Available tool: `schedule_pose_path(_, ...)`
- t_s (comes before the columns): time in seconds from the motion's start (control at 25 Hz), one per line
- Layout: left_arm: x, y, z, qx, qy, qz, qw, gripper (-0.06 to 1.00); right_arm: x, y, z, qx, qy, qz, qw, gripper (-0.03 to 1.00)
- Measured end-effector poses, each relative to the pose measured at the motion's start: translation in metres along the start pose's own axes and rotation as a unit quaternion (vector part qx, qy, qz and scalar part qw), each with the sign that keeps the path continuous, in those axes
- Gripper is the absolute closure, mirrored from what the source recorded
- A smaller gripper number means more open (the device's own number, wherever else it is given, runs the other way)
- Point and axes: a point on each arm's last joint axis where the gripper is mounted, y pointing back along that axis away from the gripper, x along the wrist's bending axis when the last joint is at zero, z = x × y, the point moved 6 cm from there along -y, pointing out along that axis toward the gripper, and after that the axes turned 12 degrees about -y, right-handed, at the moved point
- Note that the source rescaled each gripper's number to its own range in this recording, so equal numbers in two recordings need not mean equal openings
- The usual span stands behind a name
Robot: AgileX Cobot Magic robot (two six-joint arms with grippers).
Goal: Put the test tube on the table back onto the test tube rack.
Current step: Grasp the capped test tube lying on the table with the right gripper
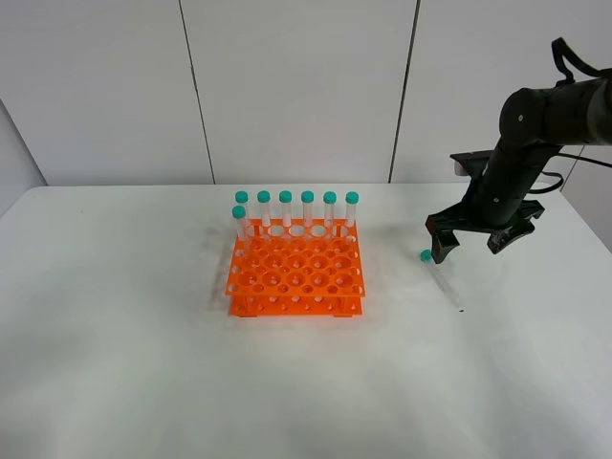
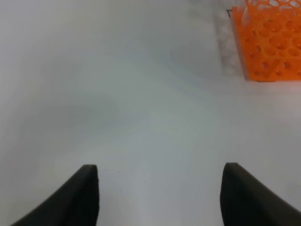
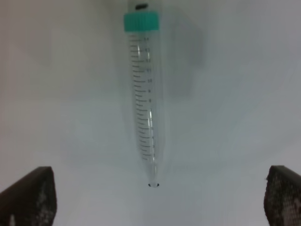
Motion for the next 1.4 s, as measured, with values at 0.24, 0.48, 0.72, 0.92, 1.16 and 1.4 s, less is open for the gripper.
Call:
schedule_pose_path(0.24,0.000,0.000,0.000,0.000,0.000,0.000,1.000,0.14,-0.002,-0.030,0.000,0.021,0.000,-0.006,1.000,-0.03)
schedule_pose_path(0.48,0.000,0.000,0.000,0.000,0.000,0.000,1.000,0.14,-0.002,-0.049,-0.002,0.034,0.000,-0.009,0.999,-0.03)
schedule_pose_path(0.72,0.000,0.000,0.000,0.000,0.000,0.000,1.000,0.14,-0.003,-0.062,-0.005,0.049,0.000,-0.012,0.999,-0.03)
schedule_pose_path(0.92,0.000,0.000,0.000,0.000,0.000,0.000,1.000,0.14,-0.004,-0.071,-0.008,0.062,-0.001,-0.014,0.998,0.00)
schedule_pose_path(1.16,0.000,0.000,0.000,0.000,0.000,0.000,1.000,0.14,-0.004,-0.071,-0.008,0.059,-0.001,-0.013,0.998,0.23)
schedule_pose_path(1.4,0.000,0.000,0.000,0.000,0.000,0.000,1.000,0.14,-0.004,-0.071,-0.007,0.059,-0.001,-0.012,0.998,0.39)
